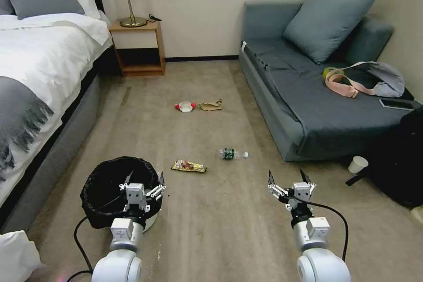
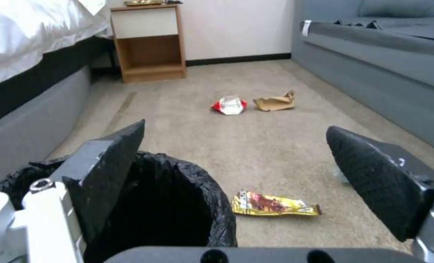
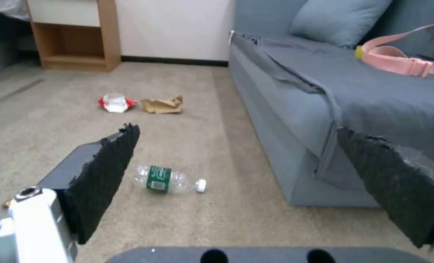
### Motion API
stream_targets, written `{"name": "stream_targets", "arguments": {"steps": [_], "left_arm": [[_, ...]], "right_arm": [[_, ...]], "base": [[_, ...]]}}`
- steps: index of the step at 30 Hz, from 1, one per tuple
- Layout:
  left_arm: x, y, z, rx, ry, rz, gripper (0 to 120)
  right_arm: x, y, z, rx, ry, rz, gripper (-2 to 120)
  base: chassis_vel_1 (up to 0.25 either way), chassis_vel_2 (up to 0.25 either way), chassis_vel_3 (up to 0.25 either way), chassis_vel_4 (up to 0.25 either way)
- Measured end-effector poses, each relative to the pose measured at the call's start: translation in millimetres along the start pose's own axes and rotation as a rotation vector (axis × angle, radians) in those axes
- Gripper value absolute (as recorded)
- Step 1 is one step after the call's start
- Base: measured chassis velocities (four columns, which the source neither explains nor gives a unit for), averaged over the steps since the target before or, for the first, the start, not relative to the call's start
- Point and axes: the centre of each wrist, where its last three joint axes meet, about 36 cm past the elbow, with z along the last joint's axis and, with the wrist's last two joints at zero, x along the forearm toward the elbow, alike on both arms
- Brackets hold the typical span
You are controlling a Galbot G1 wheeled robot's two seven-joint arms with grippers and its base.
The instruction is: Pick up the trash bin, then pick up the garbage on the floor and place it into the trash bin.
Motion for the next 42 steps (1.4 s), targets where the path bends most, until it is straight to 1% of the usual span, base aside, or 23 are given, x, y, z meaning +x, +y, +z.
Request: {"name": "stream_targets", "arguments": {"steps": [7,11,13,14,15,18,19,21,23,24,25,27,31,32,33,34,35,36,38,40,41,42], "left_arm": [[0.0,0.0,0.0,0.0,0.0,0.0,100],[-0.2,6.3,-1.3,0.003,0.01,-0.024,100],[-1.0,24.1,-6.3,0.001,0.034,-0.089,100],[-1.7,37.6,-11.2,0.0,0.053,-0.14,100],[-1.7,37.6,-11.2,0.0,0.053,-0.14,100],[-3.6,77.2,-30.0,-0.004,0.104,-0.29,100],[-3.6,77.2,-30.0,-0.004,0.104,-0.29,100],[-4.8,99.3,-43.9,-0.008,0.131,-0.377,100],[-5.7,121.3,-60.5,-0.015,0.154,-0.465,100],[-5.7,121.3,-60.5,-0.015,0.154,-0.465,100],[-6.0,126.1,-64.8,-0.018,0.157,-0.485,100],[-6.2,128.7,-67.2,-0.017,0.165,-0.494,100],[-6.2,128.9,-67.6,-0.017,0.165,-0.495,98],[-7.2,130.3,-69.6,-0.012,0.174,-0.495,98],[-11.3,135.5,-76.8,-0.012,0.181,-0.495,97],[-17.9,142.6,-89.1,-0.015,0.168,-0.5,97],[-17.9,142.6,-89.1,-0.015,0.168,-0.5,97],[-21.7,145.3,-96.6,-0.016,0.154,-0.498,97],[-27.1,148.6,-104.8,-0.016,0.15,-0.493,97],[-28.6,149.7,-107.3,-0.016,0.147,-0.494,97],[-29.7,151.0,-109.5,-0.017,0.146,-0.496,97],[-31.6,154.1,-113.2,-0.017,0.151,-0.501,97]], "right_arm": [[0.0,0.0,0.0,0.0,0.001,0.0,100],[-1.1,2.7,-4.0,-0.016,0.033,0.004,100],[-2.2,5.5,-9.2,-0.033,0.071,0.008,100],[-2.9,8.2,-12.9,-0.046,0.098,0.008,100],[-2.9,8.2,-12.9,-0.046,0.098,0.008,100],[-4.5,14.6,-23.3,-0.075,0.181,0.009,100],[-4.5,14.6,-23.3,-0.075,0.181,0.009,100],[-5.2,18.5,-30.1,-0.089,0.235,0.007,100],[-5.6,22.6,-36.7,-0.1,0.29,0.002,100],[-5.6,22.6,-36.7,-0.1,0.29,0.002,100],[-5.7,24.5,-39.6,-0.104,0.315,0.0,100],[-5.8,28.5,-46.2,-0.111,0.37,-0.008,100],[-5.4,33.1,-53.2,-0.114,0.432,-0.02,100],[-5.4,34.1,-54.9,-0.113,0.447,-0.023,100],[-5.4,34.3,-55.3,-0.113,0.45,-0.024,100],[-5.3,34.3,-55.3,-0.113,0.452,-0.024,100],[-5.3,34.3,-55.3,-0.113,0.452,-0.024,100],[-5.3,34.5,-55.4,-0.113,0.452,-0.024,100],[-5.4,33.8,-55.6,-0.111,0.453,-0.025,100],[-6.1,31.0,-57.0,-0.105,0.451,-0.029,100],[-7.5,25.7,-59.0,-0.095,0.445,-0.041,100],[-13.1,3.7,-68.0,-0.05,0.417,-0.07,100]], "base": [[0.0,0.0,0.0,0.0],[0.0,0.0,0.0,0.0],[0.0,0.0,0.0,0.0],[0.0,0.0,0.0,0.0],[0.0,0.0,0.0,0.0],[0.0,0.0,0.0,0.0],[0.0,0.0,0.0,0.0],[0.0,0.0,0.0,0.0],[0.0,0.0,0.0,0.0],[0.0,0.0,0.0,0.0],[0.0,0.0,0.0,0.0],[0.0,0.0,0.0,0.0],[0.0,0.0,0.0,0.0],[0.0,0.0,0.0,0.0],[0.0,0.0,0.0,0.0],[0.0,0.0,0.0,0.0],[0.0,0.0,0.0,0.0],[0.0,0.0,0.0,0.0],[0.0,0.0,0.0,0.0],[0.0,0.0,0.0,0.0],[0.0,0.0,0.0,0.0],[0.0,0.0,0.0,0.0]]}}
